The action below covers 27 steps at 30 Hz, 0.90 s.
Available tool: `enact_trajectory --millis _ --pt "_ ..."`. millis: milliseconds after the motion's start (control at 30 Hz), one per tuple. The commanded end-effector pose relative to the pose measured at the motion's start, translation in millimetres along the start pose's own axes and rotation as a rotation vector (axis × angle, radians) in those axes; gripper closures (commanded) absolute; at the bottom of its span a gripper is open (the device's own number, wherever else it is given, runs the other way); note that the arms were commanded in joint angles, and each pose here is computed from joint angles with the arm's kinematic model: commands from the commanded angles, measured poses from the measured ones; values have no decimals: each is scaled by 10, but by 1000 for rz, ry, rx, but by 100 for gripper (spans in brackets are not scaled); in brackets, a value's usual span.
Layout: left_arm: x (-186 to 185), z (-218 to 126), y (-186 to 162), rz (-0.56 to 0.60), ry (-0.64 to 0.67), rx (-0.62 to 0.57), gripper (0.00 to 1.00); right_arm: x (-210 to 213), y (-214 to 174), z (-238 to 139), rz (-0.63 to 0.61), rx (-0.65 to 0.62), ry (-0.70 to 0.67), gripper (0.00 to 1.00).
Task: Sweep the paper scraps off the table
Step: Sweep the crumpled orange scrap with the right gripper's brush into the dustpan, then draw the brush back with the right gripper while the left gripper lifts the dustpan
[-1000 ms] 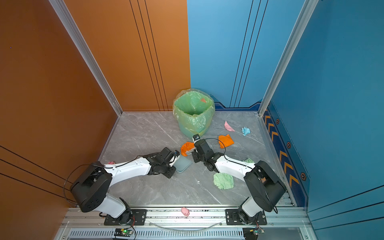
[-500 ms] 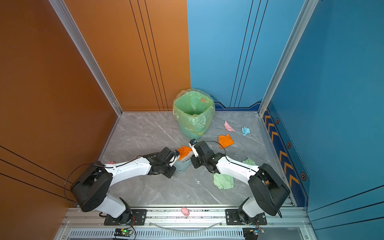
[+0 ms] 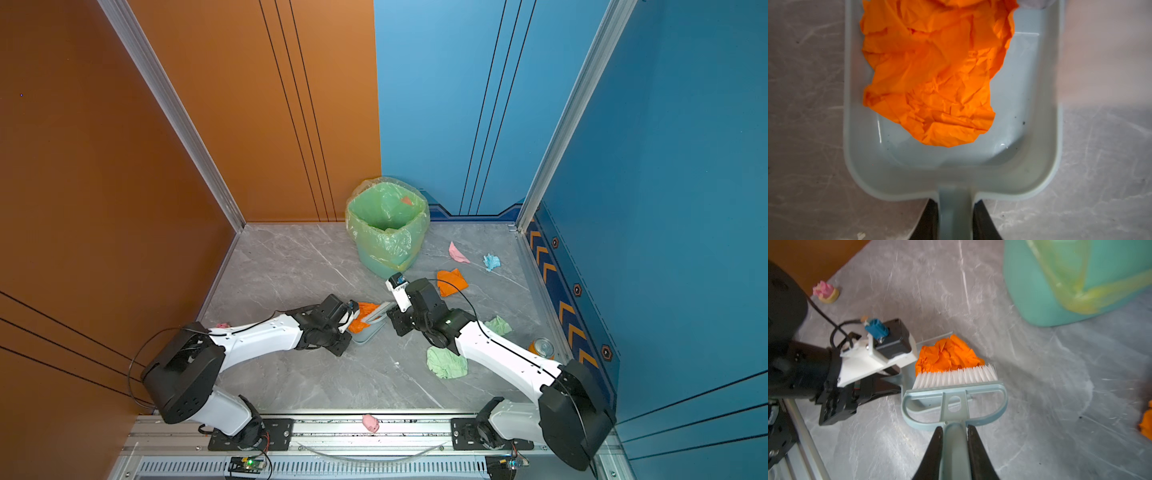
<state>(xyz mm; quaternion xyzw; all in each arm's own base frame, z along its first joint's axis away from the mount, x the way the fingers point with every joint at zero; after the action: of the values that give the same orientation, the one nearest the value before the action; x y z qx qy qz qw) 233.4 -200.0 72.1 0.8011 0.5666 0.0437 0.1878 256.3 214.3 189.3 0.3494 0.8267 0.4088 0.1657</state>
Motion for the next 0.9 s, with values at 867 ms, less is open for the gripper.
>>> enact_trajectory --millis 867 --pt "34 -44 46 -5 30 -8 100 -197 -149 419 3 98 -165 100"
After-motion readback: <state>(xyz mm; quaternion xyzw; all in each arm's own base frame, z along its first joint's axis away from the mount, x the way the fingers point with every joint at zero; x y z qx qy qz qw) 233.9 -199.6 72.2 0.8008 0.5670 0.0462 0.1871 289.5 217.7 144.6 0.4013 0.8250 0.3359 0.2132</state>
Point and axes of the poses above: each gripper's point midway between its finger pads, its own z axis out along the fingers, its own x axis along the line the jaws close on, y = z × x, the point moved 5 cm from there along -z, back along the fingers, and after that the axes turned 13 degrees about -z, right-handed, at the moved point
